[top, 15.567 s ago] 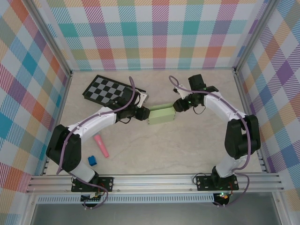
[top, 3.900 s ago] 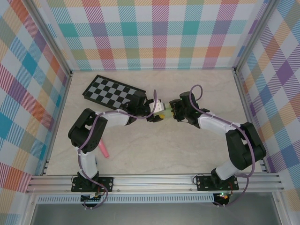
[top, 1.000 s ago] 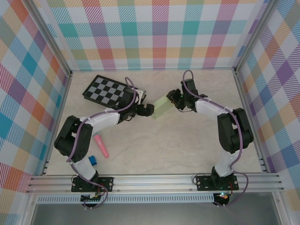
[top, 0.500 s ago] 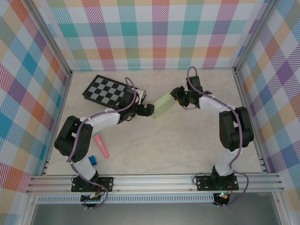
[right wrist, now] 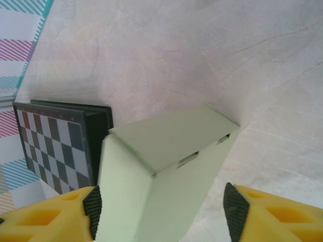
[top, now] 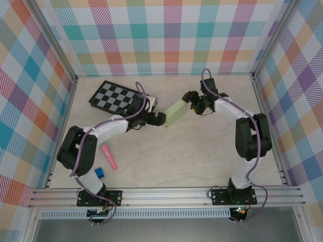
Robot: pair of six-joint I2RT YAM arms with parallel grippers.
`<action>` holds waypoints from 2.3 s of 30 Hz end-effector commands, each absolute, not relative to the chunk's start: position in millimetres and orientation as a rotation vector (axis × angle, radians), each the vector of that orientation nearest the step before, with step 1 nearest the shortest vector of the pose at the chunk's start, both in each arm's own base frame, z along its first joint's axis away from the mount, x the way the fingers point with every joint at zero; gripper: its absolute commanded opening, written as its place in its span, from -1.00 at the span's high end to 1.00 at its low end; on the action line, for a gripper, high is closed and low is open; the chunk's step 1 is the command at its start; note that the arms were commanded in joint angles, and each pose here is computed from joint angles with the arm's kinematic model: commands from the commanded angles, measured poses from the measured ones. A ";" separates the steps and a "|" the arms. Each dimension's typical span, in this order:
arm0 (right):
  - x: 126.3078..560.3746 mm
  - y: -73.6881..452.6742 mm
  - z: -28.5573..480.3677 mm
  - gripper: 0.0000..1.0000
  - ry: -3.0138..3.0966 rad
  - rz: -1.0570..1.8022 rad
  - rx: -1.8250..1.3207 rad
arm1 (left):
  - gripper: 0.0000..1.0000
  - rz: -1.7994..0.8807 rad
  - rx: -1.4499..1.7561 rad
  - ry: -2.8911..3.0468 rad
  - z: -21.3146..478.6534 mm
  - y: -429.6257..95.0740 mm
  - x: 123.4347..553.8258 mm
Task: Fold the paper box
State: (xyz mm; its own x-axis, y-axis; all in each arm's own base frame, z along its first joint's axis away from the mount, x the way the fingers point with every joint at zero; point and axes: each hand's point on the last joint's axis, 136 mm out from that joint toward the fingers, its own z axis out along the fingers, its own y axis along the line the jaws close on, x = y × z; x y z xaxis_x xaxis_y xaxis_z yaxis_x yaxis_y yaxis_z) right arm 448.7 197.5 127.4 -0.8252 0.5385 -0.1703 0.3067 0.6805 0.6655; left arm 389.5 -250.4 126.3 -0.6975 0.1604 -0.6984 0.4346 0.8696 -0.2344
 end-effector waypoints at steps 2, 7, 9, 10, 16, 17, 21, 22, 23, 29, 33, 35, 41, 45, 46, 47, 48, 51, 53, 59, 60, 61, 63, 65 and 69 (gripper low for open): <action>434.3 198.1 167.9 -0.47 2.605 0.818 0.629 | -1.00 -0.539 0.419 2.114 228.4 -249.1 387.5; 416.8 220.6 168.7 -0.81 2.690 0.601 0.647 | -1.00 -0.308 0.256 2.035 275.8 -195.3 390.9; 412.1 234.5 161.9 -0.82 2.707 0.582 0.658 | -1.00 -0.216 0.160 2.046 278.2 -169.1 393.9; 410.0 239.0 156.4 -0.83 2.717 0.555 0.668 | -1.00 -0.148 0.089 2.062 274.8 -151.5 396.6; 400.8 235.2 138.3 -0.83 2.734 0.251 0.651 | -1.00 0.024 -0.113 2.210 238.6 -94.7 390.0; 401.0 237.3 136.9 -0.83 2.735 0.257 0.647 | -1.00 0.028 -0.128 2.218 234.7 -91.1 388.5; 406.6 247.0 124.2 -0.83 2.763 0.247 0.632 | -1.00 0.051 -0.203 2.277 217.7 -75.2 384.3; 408.7 247.4 119.6 -0.83 2.772 0.224 0.627 | -1.00 0.061 -0.232 2.294 213.9 -69.8 383.5; 411.3 248.0 114.6 -0.83 2.779 0.207 0.612 | -1.00 0.067 -0.255 2.301 212.1 -65.3 383.0; 421.9 252.9 90.2 -0.79 2.812 0.151 0.533 | -1.00 0.175 -0.371 2.292 207.4 -34.1 377.5; 423.5 259.8 88.5 -0.76 2.826 0.204 0.507 | -1.00 0.197 -0.408 2.300 199.9 -26.3 378.7; 424.0 263.4 90.4 -0.67 2.829 0.236 0.485 | -1.00 0.211 -0.422 2.318 192.1 -24.1 380.5; 417.7 272.0 100.0 -0.19 2.828 0.345 0.346 | -1.00 0.284 -0.437 2.374 168.1 -17.8 382.9; 402.1 275.7 107.8 -0.06 2.881 0.446 0.201 | -1.00 0.291 -0.530 2.457 146.5 -7.8 378.2; 396.9 278.0 110.2 -0.07 2.885 0.491 0.162 | -1.00 0.291 -0.535 2.461 144.1 -7.1 378.5; 390.9 280.4 111.2 -0.07 2.887 0.538 0.122 | -1.00 0.295 -0.541 2.456 143.6 -6.2 378.8; 383.5 285.3 113.5 -0.07 2.881 0.614 0.072 | -1.00 0.297 -0.549 2.443 144.0 -4.7 379.3; 361.0 301.8 122.3 -0.04 2.829 0.904 -0.046 | -1.00 0.351 -0.572 2.398 143.5 6.3 378.8; 346.5 310.6 120.4 -0.02 2.804 1.097 -0.088 | -1.00 0.418 -0.603 2.363 140.3 19.0 375.9; 325.7 302.5 93.8 -0.23 2.804 1.198 -0.136 | -1.00 0.179 -0.330 2.195 138.6 3.0 389.1; 326.6 294.7 90.0 -0.29 2.802 1.183 -0.111 | -1.00 0.186 -0.295 2.154 143.0 3.7 387.5; 329.0 284.1 87.5 -0.36 2.805 1.150 -0.080 | -1.00 0.223 -0.304 2.112 147.7 10.6 386.0; 331.8 263.1 83.2 -0.43 2.807 1.059 -0.058 | -1.00 0.252 -0.242 2.086 149.2 13.9 384.4; 334.1 239.7 84.6 -0.49 2.786 0.979 -0.029 | -1.00 0.241 -0.159 2.080 143.2 8.0 381.8; 336.6 192.2 112.1 -0.54 2.663 0.756 -0.084 | -1.00 0.162 -0.140 1.977 129.3 0.0 377.3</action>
